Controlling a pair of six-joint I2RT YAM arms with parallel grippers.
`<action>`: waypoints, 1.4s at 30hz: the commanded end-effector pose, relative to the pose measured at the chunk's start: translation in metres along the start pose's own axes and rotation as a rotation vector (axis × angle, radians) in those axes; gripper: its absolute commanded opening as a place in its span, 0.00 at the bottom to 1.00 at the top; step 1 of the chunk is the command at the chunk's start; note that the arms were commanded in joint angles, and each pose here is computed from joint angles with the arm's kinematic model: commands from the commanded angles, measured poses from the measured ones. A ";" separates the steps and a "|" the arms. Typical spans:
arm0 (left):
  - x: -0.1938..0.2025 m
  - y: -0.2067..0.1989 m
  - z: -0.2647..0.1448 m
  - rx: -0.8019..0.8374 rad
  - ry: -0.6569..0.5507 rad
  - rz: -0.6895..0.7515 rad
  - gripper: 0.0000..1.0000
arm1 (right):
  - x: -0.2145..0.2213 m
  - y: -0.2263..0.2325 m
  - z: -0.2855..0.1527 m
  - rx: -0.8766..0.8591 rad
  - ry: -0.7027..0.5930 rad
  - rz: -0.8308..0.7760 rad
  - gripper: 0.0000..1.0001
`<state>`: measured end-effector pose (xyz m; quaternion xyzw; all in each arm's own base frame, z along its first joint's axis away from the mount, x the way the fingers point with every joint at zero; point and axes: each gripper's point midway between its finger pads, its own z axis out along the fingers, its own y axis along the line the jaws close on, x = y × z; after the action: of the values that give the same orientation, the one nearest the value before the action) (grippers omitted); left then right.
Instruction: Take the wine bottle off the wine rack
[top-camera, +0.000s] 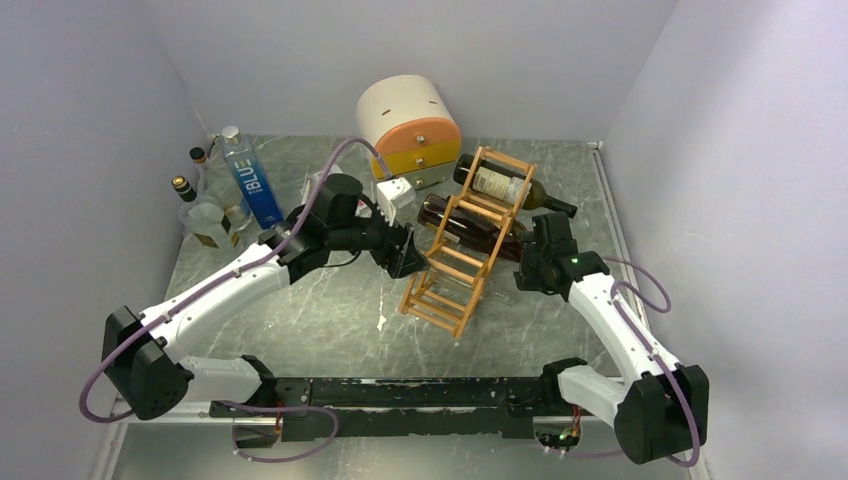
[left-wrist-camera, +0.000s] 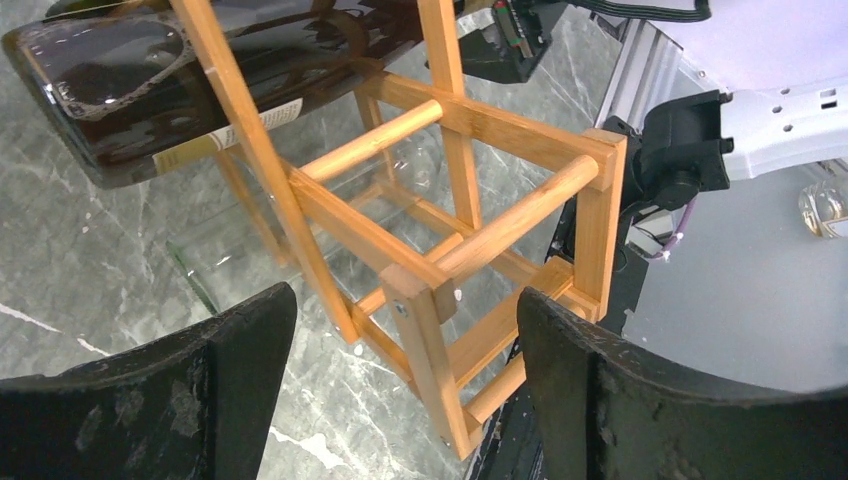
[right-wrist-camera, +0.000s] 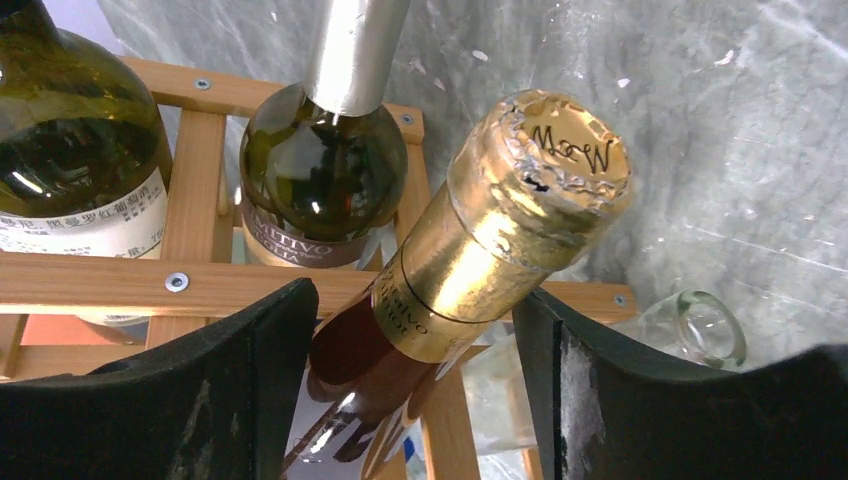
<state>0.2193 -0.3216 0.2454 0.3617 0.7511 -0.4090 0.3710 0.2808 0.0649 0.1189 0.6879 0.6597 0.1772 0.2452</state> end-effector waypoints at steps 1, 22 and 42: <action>0.001 -0.005 0.005 -0.007 -0.001 0.043 0.85 | -0.002 0.006 0.005 -0.038 -0.026 0.096 0.72; 0.030 0.012 0.029 -0.166 0.068 -0.001 0.51 | -0.051 -0.029 -0.012 -0.209 -0.145 0.377 0.00; 0.041 0.022 0.030 -0.414 0.056 -0.025 0.23 | -0.023 -0.012 -0.001 -0.289 -0.025 0.212 0.00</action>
<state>0.2203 -0.3375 0.1888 0.3252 0.8186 -0.2844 0.3786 0.2675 0.0397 0.1229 0.7340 0.5022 0.3205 0.3262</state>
